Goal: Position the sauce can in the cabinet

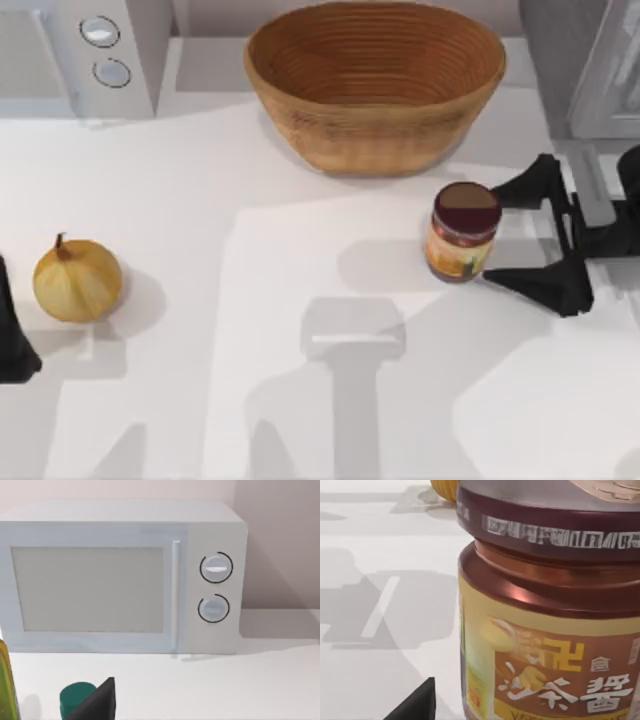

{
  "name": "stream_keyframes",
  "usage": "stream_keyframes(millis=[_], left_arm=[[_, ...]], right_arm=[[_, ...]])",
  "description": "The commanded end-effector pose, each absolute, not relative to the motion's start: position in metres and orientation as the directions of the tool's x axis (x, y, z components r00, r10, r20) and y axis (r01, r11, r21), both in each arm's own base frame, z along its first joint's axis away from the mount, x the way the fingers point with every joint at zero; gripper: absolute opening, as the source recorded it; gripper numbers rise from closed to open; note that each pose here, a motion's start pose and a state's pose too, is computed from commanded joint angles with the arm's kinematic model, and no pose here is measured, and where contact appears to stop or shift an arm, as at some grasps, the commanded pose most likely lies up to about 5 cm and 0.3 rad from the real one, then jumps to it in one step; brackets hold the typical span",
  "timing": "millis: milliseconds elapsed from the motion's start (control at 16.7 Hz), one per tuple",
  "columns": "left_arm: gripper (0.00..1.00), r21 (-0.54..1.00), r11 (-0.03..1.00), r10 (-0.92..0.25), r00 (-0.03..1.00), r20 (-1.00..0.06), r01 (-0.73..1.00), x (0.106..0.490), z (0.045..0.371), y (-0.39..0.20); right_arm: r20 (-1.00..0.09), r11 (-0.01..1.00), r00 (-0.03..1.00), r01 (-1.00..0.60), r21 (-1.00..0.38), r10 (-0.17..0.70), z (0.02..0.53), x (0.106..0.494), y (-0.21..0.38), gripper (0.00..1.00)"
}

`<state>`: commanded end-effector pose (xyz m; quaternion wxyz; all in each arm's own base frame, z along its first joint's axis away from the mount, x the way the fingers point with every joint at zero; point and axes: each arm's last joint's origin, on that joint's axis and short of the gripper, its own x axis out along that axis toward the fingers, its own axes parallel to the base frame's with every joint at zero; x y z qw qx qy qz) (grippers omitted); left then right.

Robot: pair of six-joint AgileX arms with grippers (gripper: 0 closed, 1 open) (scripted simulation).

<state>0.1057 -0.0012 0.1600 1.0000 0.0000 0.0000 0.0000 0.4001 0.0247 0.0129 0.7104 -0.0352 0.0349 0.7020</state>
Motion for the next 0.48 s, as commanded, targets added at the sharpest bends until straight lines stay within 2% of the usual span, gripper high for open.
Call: stream_keyframes(millis=[480], left_arm=[[1.0, 0.0, 1.0, 0.0, 1.0, 0.0, 0.0, 0.106, 0.16, -0.001]], right_arm=[[-0.103, 0.007, 0.007, -1.0, -0.002, 0.995, 0.0, 0.402, 0.051, 1.0]])
